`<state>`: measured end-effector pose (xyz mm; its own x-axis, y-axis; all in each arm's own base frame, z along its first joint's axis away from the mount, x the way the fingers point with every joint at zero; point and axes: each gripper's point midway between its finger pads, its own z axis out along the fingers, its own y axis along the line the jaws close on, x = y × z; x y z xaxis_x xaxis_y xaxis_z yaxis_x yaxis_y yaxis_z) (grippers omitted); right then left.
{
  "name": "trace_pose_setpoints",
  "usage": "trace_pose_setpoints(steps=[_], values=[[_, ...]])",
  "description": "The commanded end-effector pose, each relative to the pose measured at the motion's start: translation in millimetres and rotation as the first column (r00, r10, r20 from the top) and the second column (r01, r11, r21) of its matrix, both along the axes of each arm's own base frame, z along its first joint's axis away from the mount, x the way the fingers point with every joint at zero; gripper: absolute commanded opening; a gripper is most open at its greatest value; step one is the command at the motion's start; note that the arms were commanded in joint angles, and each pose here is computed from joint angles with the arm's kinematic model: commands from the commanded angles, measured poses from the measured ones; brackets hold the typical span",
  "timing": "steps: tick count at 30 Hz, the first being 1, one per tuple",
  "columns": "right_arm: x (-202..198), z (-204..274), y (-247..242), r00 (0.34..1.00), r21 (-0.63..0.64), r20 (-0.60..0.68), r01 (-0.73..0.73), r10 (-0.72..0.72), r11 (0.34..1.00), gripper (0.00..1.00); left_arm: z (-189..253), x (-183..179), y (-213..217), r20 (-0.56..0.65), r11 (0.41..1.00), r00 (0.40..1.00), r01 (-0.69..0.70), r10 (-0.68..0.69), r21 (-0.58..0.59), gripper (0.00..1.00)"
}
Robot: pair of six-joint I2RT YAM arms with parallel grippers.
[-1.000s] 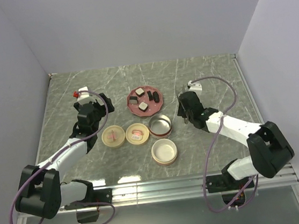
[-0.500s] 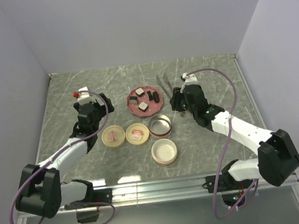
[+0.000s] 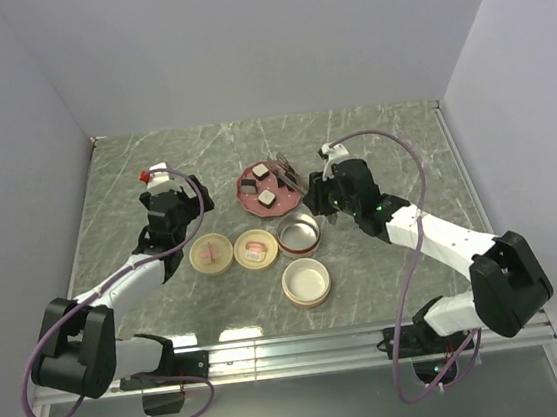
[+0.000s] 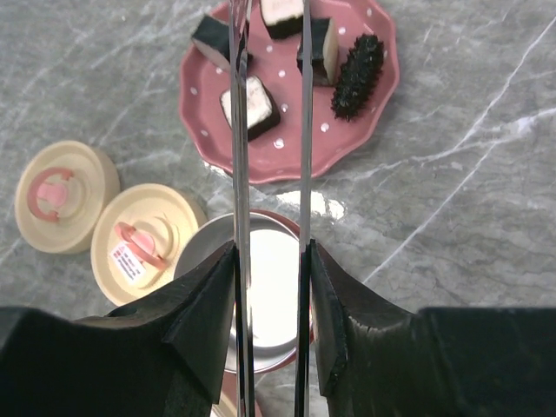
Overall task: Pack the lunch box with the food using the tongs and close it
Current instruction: Pick up the food using the clamp
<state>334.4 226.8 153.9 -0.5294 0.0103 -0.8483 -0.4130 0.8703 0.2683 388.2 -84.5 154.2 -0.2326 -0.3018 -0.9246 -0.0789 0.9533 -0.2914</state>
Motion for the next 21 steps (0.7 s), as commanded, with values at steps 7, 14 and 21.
trace_pose_setpoints(steps=[7,14,21], values=[[11.2,-4.4,8.8,1.0,-0.053,-0.004,0.008,-0.008,0.999,0.43,23.8,8.8,-2.7,0.056,1.0,0.998,-0.006,0.008,-0.021,1.0],[13.6,-4.0,7.5,0.999,-0.073,0.004,0.034,-0.034,0.997,0.43,23.4,8.6,-2.9,0.056,1.0,0.998,-0.005,0.006,-0.021,1.0],[15.3,-0.1,6.1,0.999,-0.082,0.019,0.046,-0.045,0.996,0.43,21.9,8.7,-2.5,0.051,1.0,0.999,-0.008,0.009,-0.021,1.0]])
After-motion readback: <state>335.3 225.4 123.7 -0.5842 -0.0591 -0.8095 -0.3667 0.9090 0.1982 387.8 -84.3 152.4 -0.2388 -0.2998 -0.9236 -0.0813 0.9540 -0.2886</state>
